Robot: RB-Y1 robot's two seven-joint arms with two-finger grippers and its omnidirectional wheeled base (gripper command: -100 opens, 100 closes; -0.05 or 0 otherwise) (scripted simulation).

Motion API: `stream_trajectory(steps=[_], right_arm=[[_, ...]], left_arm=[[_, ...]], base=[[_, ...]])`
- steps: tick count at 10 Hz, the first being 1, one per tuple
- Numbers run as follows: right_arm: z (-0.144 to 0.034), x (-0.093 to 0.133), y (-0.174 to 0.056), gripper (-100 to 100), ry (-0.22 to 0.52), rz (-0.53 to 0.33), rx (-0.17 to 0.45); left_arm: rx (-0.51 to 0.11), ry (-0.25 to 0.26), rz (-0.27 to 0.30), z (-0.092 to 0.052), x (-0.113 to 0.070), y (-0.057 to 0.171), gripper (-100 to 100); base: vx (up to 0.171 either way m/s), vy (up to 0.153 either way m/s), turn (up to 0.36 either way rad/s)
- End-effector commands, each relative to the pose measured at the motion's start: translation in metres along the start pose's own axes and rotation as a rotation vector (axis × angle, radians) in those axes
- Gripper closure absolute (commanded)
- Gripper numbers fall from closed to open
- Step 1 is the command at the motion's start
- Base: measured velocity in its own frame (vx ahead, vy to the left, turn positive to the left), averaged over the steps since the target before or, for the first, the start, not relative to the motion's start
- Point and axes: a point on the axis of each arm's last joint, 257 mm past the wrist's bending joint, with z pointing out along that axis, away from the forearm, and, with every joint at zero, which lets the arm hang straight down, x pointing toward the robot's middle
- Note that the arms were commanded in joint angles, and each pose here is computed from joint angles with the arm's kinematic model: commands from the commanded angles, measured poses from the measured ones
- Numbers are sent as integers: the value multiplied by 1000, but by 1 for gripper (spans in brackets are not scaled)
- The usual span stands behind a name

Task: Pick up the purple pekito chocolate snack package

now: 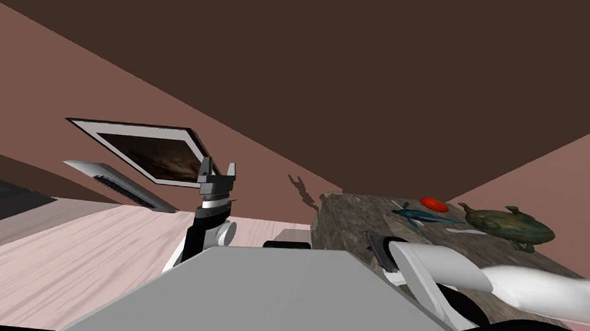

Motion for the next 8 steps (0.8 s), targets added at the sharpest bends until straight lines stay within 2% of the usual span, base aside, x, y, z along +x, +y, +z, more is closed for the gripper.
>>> stream_trajectory(steps=[1,2,3,6,8], right_arm=[[9,9,-10,-100,32,2,1],[13,18,-15,-100,59,11,0],[22,29,-3,-100,88,24,-38],[22,51,2,-100,172,28,-57],[36,41,4,-100,155,35,-56]], left_arm=[[0,0,0,0,0,0,0],[0,0,0,0,0,0,0],[0,0,0,0,0,0,0],[0,0,0,0,0,0,0],[0,0,0,0,0,0,0]], base=[[-5,-5,22],[-5,-12,10],[-2,-8,2],[0,0,0],[-2,-35,49]])
